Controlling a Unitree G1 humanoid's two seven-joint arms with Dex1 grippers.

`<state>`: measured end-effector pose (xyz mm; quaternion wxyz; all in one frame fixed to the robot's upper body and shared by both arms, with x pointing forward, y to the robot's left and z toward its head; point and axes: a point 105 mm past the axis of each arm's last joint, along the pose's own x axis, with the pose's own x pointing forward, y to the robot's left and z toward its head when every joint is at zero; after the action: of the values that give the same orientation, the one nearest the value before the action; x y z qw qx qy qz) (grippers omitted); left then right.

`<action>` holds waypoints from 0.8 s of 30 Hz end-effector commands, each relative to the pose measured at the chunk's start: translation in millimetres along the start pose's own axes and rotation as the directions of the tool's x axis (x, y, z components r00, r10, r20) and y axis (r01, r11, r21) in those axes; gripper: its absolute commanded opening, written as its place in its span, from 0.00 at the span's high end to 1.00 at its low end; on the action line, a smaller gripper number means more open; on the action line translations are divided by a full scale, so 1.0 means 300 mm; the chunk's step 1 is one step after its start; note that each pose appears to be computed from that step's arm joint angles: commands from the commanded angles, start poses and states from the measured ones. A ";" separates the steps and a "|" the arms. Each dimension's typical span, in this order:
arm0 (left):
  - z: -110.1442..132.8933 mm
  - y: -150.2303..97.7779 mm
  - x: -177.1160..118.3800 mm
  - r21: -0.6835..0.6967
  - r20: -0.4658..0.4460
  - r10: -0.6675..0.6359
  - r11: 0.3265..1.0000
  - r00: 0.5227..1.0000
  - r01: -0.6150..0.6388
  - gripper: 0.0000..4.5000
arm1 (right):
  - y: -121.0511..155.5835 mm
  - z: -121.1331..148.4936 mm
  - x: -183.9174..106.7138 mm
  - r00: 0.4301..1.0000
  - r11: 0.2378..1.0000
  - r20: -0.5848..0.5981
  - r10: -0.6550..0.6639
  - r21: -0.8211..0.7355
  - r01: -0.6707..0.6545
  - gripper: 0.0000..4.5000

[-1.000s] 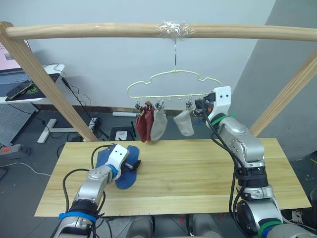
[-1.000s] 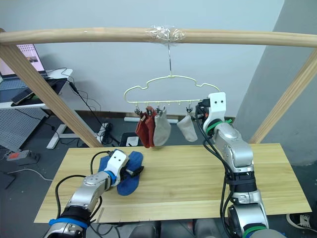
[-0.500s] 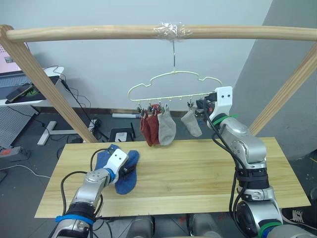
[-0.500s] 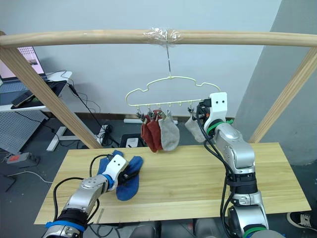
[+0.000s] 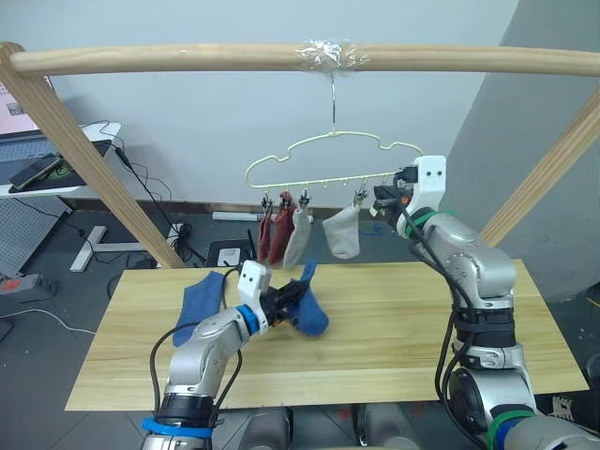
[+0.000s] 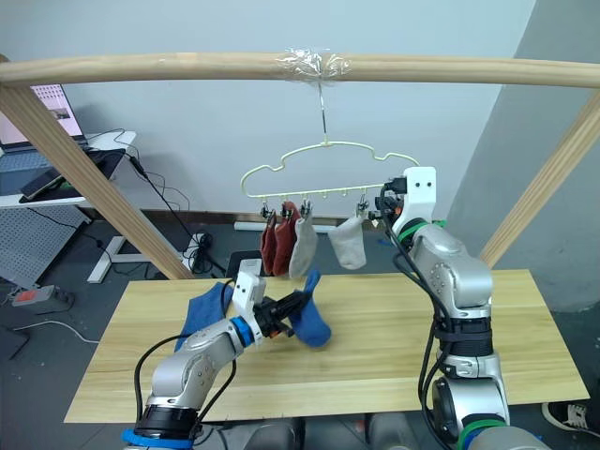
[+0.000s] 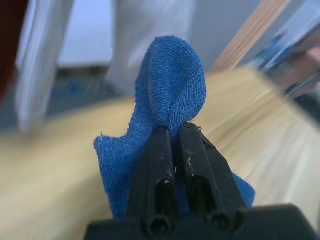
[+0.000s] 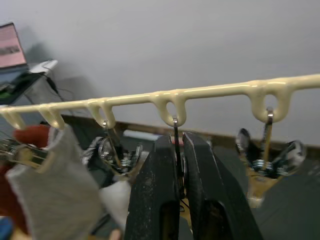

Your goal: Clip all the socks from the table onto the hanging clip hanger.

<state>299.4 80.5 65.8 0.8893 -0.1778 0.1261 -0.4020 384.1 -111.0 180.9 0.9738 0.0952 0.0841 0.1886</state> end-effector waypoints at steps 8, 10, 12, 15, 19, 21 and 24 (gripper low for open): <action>0.097 -0.186 0.133 0.023 0.107 -0.187 0.982 0.977 0.186 0.99 | 0.051 0.068 -0.060 0.990 0.983 -0.116 0.085 0.171 -0.065 1.00; 0.095 -0.185 0.151 0.026 0.103 -0.186 0.983 0.977 0.184 0.99 | 0.060 0.081 -0.065 0.988 0.978 -0.122 0.096 0.195 -0.070 1.00; 0.093 -0.179 0.168 0.041 0.100 -0.175 0.984 0.979 0.172 0.99 | 0.072 0.091 -0.069 0.986 0.973 -0.127 0.107 0.218 -0.078 1.00; 0.102 -0.173 0.184 0.054 0.115 -0.167 0.985 0.979 0.162 0.99 | 0.082 0.094 -0.072 0.984 0.973 -0.138 0.112 0.215 -0.081 1.00; 0.098 -0.167 0.192 0.082 0.102 -0.166 0.984 0.981 0.158 0.99 | 0.082 0.095 -0.071 0.984 0.972 -0.144 0.107 0.222 -0.073 1.00; 0.102 -0.160 0.196 0.081 0.107 -0.160 0.985 0.981 0.152 0.99 | 0.086 0.094 -0.071 0.983 0.972 -0.147 0.110 0.224 -0.075 1.00; 0.115 -0.156 0.206 0.079 0.121 -0.157 0.986 0.980 0.148 0.99 | 0.091 0.090 -0.071 0.982 0.972 -0.152 0.113 0.223 -0.077 1.00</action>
<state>316.2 15.5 95.5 0.8675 -0.1828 0.0735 -0.4568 362.3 -101.3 198.3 0.9314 0.1976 0.2091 0.2228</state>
